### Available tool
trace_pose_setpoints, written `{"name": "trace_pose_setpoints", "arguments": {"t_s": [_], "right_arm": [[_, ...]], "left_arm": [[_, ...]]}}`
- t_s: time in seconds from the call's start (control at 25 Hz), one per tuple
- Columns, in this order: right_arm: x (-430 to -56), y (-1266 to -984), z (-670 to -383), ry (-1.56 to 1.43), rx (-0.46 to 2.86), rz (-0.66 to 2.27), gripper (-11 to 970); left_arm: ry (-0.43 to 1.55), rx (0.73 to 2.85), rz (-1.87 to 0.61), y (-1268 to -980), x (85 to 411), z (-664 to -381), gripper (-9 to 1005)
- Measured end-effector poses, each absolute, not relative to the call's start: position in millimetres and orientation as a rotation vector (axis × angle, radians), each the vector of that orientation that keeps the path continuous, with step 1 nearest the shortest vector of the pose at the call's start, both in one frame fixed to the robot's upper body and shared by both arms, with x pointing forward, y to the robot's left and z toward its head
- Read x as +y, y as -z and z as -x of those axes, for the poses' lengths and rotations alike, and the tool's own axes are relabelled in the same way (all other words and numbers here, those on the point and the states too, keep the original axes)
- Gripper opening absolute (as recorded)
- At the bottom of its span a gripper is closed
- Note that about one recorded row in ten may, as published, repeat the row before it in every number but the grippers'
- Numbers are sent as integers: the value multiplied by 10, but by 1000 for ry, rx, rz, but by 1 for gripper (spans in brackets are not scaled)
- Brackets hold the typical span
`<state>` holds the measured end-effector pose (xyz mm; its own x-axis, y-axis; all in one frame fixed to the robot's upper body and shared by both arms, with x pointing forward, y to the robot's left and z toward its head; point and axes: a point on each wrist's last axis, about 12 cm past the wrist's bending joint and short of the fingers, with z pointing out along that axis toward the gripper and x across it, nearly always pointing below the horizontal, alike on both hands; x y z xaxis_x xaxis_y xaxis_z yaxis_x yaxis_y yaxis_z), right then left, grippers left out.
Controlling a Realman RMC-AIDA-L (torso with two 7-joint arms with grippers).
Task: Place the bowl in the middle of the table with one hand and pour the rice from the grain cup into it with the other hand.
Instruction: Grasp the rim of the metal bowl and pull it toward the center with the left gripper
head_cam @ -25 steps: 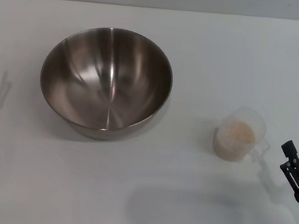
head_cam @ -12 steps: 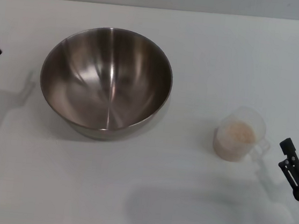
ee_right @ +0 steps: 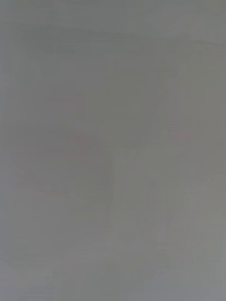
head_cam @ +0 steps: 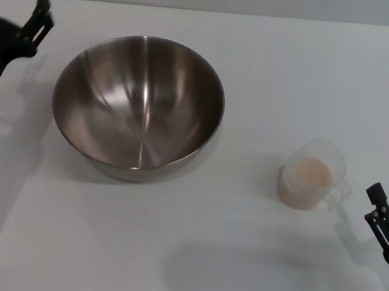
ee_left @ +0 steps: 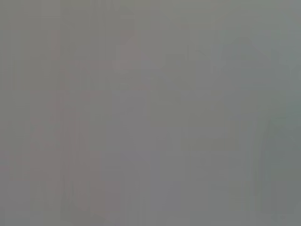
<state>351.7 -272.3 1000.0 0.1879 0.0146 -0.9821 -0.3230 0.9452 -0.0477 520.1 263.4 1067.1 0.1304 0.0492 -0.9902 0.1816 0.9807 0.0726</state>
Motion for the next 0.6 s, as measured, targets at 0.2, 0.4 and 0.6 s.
{"name": "trace_pose_setpoints", "arguments": {"t_s": [0.2, 0.4, 0.6], "right_arm": [[-2724, -9999, -3518, -241, 1367, 268, 770], [-2728, -9997, -3511, -239, 1369, 268, 769], [-2732, -9995, -3509, -237, 1370, 269, 769]], "left_arm": [[106, 1520, -264, -10961, 2488, -5340, 822], [141, 1669, -289, -11354, 2382, -5468, 822], [179, 1849, -339, -11665, 2269, -5534, 822]]}}
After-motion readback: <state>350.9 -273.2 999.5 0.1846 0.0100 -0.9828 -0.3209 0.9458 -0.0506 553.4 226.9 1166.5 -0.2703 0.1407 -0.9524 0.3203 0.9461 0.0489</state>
